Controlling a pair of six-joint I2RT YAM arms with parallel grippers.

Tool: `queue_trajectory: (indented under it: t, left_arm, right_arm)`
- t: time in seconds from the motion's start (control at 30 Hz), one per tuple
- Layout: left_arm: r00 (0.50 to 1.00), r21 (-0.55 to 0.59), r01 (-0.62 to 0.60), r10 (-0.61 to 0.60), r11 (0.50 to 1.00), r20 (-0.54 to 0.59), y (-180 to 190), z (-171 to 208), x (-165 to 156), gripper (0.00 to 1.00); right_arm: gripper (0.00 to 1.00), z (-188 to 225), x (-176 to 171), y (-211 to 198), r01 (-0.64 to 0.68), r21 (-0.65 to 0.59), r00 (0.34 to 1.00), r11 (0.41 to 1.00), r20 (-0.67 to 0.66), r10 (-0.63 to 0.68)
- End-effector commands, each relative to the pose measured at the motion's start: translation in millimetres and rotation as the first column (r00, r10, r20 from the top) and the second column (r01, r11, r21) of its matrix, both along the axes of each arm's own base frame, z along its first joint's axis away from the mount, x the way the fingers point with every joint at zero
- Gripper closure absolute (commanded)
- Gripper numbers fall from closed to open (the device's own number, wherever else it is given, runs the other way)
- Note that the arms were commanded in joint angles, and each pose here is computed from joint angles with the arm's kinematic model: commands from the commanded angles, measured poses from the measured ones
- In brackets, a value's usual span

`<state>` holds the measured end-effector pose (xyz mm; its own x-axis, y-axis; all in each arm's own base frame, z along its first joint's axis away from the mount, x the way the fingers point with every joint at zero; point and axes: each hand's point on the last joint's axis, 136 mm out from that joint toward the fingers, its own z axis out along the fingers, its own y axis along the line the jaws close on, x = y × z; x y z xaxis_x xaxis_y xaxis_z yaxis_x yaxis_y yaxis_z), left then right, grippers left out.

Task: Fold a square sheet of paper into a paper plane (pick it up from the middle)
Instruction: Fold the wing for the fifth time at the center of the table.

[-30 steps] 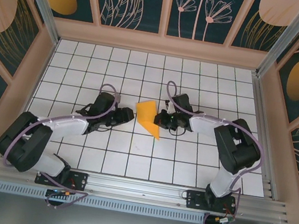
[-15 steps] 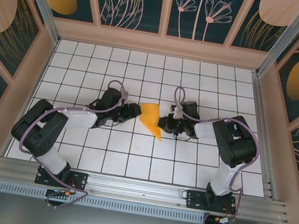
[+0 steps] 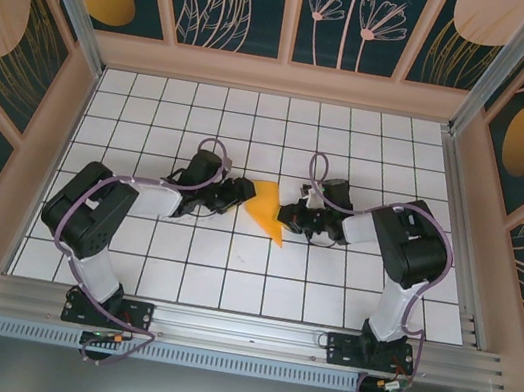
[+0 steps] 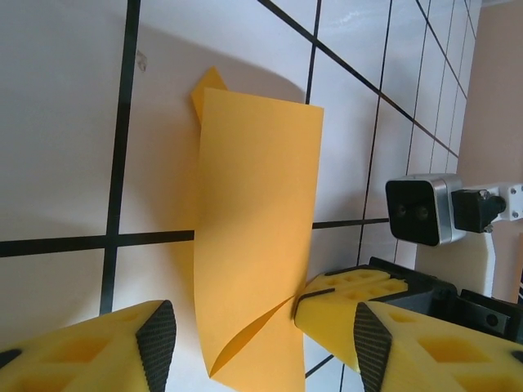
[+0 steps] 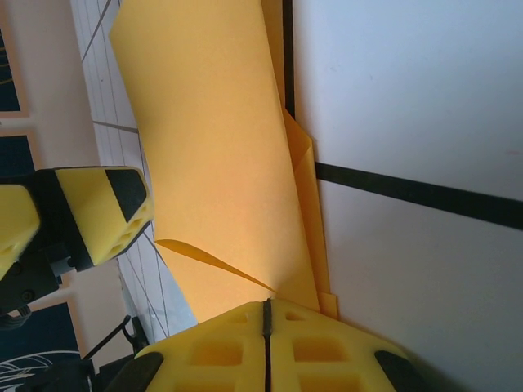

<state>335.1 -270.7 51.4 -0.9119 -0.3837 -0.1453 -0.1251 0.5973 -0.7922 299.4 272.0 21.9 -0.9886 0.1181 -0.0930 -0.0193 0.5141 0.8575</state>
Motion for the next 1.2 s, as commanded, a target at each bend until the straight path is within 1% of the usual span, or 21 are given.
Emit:
queue_trajectory:
  t: [0.0, 0.1, 0.17, 0.27, 0.4, 0.53, 0.6, 0.67, 0.77, 0.83, 0.9, 0.97, 1.07, 1.1, 1.17]
  left_arm:
    - [0.999, -0.012, 0.0, 0.0, 1.0, -0.042, -5.2, -7.6, 3.1, 0.38]
    - [0.998, -0.024, 0.019, -0.02, 1.0, -0.055, -12.4, -11.3, 6.7, 0.39]
    - [0.998, -0.036, 0.034, -0.036, 0.999, -0.06, -16.9, -10.1, 9.4, 0.41]
    - [0.999, -0.041, 0.027, -0.029, 0.999, -0.03, -18.2, -2.4, 15.1, 0.41]
    - [0.997, -0.071, 0.069, -0.071, 0.995, -0.035, -29.3, -3.1, 19.3, 0.44]
    - [0.996, -0.063, 0.085, -0.087, 0.994, -0.033, -31.0, -4.3, 20.1, 0.52]
    - [0.996, -0.046, 0.081, -0.083, 0.996, -0.039, -29.1, -7.0, 19.8, 0.63]
    - [0.996, -0.041, 0.081, -0.082, 0.996, -0.03, -28.3, -5.7, 20.3, 0.71]
    - [0.996, -0.038, 0.078, -0.079, 0.996, -0.034, -27.4, -6.3, 20.0, 0.84]
    - [0.997, -0.048, 0.065, -0.067, 0.997, -0.03, -26.7, -3.4, 19.9, 0.96]
    - [0.998, -0.061, 0.052, -0.053, 0.997, -0.019, -26.1, 2.1, 21.0, 0.98]
    - [0.999, -0.062, 0.044, -0.046, 0.997, -0.021, -26.3, 4.7, 22.4, 0.99]
    - [0.999, -0.067, 0.029, -0.031, 0.997, -0.028, -25.5, 6.8, 22.7, 1.0]
    - [0.999, -0.064, 0.024, -0.026, 0.998, -0.031, -24.5, 6.2, 22.6, 1.0]
    - [0.999, -0.067, 0.025, -0.027, 0.997, -0.034, -25.0, 7.6, 22.6, 1.0]
  right_arm:
    - [0.9, -36.4, -16.5, -12.2, 0.019, -0.086, 0.996, 0.996, -0.09, -0.027]
    - [0.9, -35.7, -16.6, -11.7, 0.019, -0.072, 0.995, 0.997, -0.095, -0.026]
    - [0.9, -37.4, -17.5, -11.4, 0.014, -0.071, 0.995, 0.997, -0.101, -0.021]
    - [0.89, -39.9, -18.2, -12.6, 0.015, -0.072, 0.994, 0.997, -0.107, -0.023]
    - [0.88, -34.7, -17.8, -9.5, 0.007, -0.046, 0.995, 0.999, -0.099, -0.011]
    - [0.87, -31.8, -13.3, -8.5, -0.005, -0.056, 0.996, 0.998, -0.087, 0.0]
    - [0.85, -27.4, -9.1, -7.8, -0.006, -0.052, 0.997, 0.999, -0.074, 0.002]
    - [0.84, -21.7, -4.0, -7.9, -0.002, -0.058, 0.999, 0.998, -0.054, -0.001]
    - [0.77, -4.9, 2.7, -4.5, -0.014, -0.048, 1.0, 0.999, -0.002, 0.013]
    - [0.74, 9.3, 8.0, -2.9, -0.018, -0.055, 0.999, 0.998, 0.047, 0.02]
    - [0.7, 22.2, 15.1, -5.2, -0.002, -0.087, 0.995, 0.996, 0.097, 0.01]
    - [0.69, 34.0, 22.4, -12.5, 0.046, -0.15, 0.987, 0.988, 0.158, -0.022]
    - [0.68, 52.3, 26.7, -21.6, 0.132, -0.231, 0.956, 0.964, 0.286, -0.062]
    - [0.67, 55.8, 25.6, -23.1, 0.162, -0.269, 0.935, 0.949, 0.348, -0.061]
    - [0.66, 60.2, 17.3, -19.7, 0.197, -0.346, 0.879, 0.917, 0.477, -0.009]
